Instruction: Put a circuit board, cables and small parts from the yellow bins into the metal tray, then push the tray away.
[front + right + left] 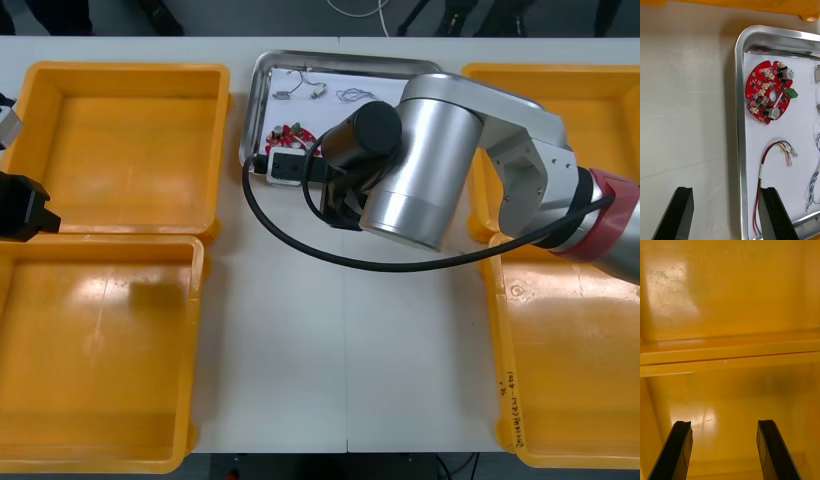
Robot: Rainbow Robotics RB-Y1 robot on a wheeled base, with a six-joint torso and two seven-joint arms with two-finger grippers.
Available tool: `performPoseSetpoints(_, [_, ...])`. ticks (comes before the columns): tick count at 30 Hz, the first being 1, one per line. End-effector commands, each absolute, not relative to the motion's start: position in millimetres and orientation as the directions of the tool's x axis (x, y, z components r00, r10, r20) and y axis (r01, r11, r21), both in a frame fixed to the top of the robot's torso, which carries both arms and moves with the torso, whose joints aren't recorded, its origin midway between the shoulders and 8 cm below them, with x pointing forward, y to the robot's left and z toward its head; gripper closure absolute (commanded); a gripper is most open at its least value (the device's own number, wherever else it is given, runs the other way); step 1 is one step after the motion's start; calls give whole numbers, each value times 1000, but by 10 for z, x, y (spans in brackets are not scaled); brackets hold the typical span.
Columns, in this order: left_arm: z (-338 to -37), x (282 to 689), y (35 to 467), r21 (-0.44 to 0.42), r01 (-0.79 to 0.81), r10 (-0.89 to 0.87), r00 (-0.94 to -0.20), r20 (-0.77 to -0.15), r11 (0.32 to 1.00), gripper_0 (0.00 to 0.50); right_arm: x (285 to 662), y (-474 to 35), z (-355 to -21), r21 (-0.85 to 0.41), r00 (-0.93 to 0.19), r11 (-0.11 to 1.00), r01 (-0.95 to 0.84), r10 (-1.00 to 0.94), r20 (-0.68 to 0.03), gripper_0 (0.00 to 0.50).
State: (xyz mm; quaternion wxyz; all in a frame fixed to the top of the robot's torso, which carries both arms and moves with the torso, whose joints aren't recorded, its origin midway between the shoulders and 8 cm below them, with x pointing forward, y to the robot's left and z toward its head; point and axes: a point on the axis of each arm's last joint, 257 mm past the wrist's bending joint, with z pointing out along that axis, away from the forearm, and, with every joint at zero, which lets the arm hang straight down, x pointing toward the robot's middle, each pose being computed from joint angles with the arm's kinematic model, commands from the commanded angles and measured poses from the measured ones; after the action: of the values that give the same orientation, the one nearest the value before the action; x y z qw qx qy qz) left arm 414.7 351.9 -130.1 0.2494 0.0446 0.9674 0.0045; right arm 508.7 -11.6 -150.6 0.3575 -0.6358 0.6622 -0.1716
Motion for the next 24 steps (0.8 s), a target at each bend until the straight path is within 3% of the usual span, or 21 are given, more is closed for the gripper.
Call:
performPoseSetpoints(1, [-1144,4107,3689,25,-19,-3,-862,-507,1000,0,4874,-254,-1255,-660,13,213,-721,-947,-320,0])
performPoseSetpoints(7, [-1144,4107,3689,25,-19,-3,-862,-507,1000,0,4536,-540,-1213,-627,-67,269,-732,-943,-327,0])
performPoseSetpoints(15, [-1144,4107,3689,25,-19,-3,-862,-507,1000,0,4061,-1008,-1171,-564,-260,442,-698,-890,-375,0])
performPoseSetpoints(19, [-1144,4107,3689,25,-19,-3,-862,-507,1000,0,3967,-1064,-1084,-530,-301,522,-669,-842,-448,0])
performPoseSetpoints(24, [-1144,4107,3689,25,-19,-3,-862,-507,1000,0,3881,-1185,-1068,-391,-425,680,-621,-711,-560,0])
